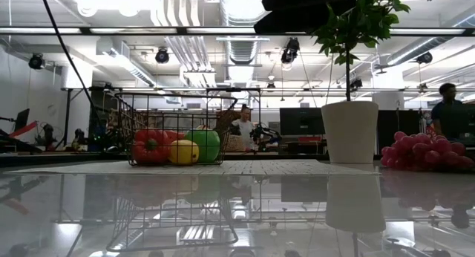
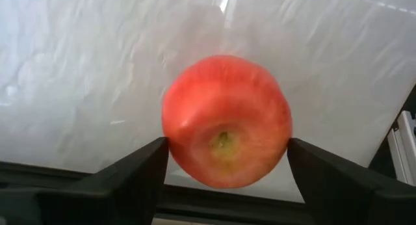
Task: Build produce basket
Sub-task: Put the red apple into the brown wire basket
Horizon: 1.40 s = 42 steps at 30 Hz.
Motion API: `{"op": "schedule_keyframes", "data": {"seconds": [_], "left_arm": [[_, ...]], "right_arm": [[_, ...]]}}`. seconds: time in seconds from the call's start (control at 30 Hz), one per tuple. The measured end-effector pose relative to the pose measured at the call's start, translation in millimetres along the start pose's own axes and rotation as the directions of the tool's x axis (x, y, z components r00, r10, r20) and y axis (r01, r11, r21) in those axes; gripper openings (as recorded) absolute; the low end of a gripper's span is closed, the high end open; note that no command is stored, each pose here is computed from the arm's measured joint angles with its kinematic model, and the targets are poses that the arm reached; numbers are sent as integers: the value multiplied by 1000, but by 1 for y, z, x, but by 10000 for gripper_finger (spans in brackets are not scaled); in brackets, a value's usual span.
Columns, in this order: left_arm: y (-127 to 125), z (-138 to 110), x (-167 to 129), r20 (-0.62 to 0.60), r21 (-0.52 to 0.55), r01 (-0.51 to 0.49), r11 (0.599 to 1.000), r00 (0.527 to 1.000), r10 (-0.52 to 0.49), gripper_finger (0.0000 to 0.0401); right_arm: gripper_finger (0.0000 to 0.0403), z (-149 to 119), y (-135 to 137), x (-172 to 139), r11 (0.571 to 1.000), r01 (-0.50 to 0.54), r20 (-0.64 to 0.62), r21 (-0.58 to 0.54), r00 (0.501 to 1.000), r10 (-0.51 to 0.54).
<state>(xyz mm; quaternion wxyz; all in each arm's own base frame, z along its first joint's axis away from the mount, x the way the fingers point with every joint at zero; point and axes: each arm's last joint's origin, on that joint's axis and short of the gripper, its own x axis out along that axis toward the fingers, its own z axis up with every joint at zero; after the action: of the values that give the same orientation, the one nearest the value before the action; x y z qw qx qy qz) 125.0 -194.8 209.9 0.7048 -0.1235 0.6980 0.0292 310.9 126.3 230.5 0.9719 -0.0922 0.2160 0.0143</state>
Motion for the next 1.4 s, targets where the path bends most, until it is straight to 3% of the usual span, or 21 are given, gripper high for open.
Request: {"op": "schedule_keyframes", "data": {"seconds": [0.4, 0.67, 0.9, 1.17, 1.4], "left_arm": [[2, 0, 7, 28, 2, 7, 1000, 1000, -7, 293], [4, 0, 10, 31, 4, -2, 1000, 1000, 2, 248], [0, 2, 1, 54, -4, 21, 1000, 998, -21, 241], [-3, 26, -32, 184, -57, 109, 992, 978, -97, 239], [1, 75, -79, 350, 9, 165, 986, 923, -158, 239]], "right_arm": [[348, -1, 0, 0, 1000, 0, -2, 2, 1000, 0], [345, -2, 0, 0, 1000, 0, -6, 13, 1000, 0], [340, -3, 0, 1, 1000, 0, -9, 14, 1000, 0], [345, -3, 0, 1, 1000, 2, -8, 15, 1000, -2], [345, -3, 0, 1, 1000, 4, -11, 14, 1000, -4]]}}
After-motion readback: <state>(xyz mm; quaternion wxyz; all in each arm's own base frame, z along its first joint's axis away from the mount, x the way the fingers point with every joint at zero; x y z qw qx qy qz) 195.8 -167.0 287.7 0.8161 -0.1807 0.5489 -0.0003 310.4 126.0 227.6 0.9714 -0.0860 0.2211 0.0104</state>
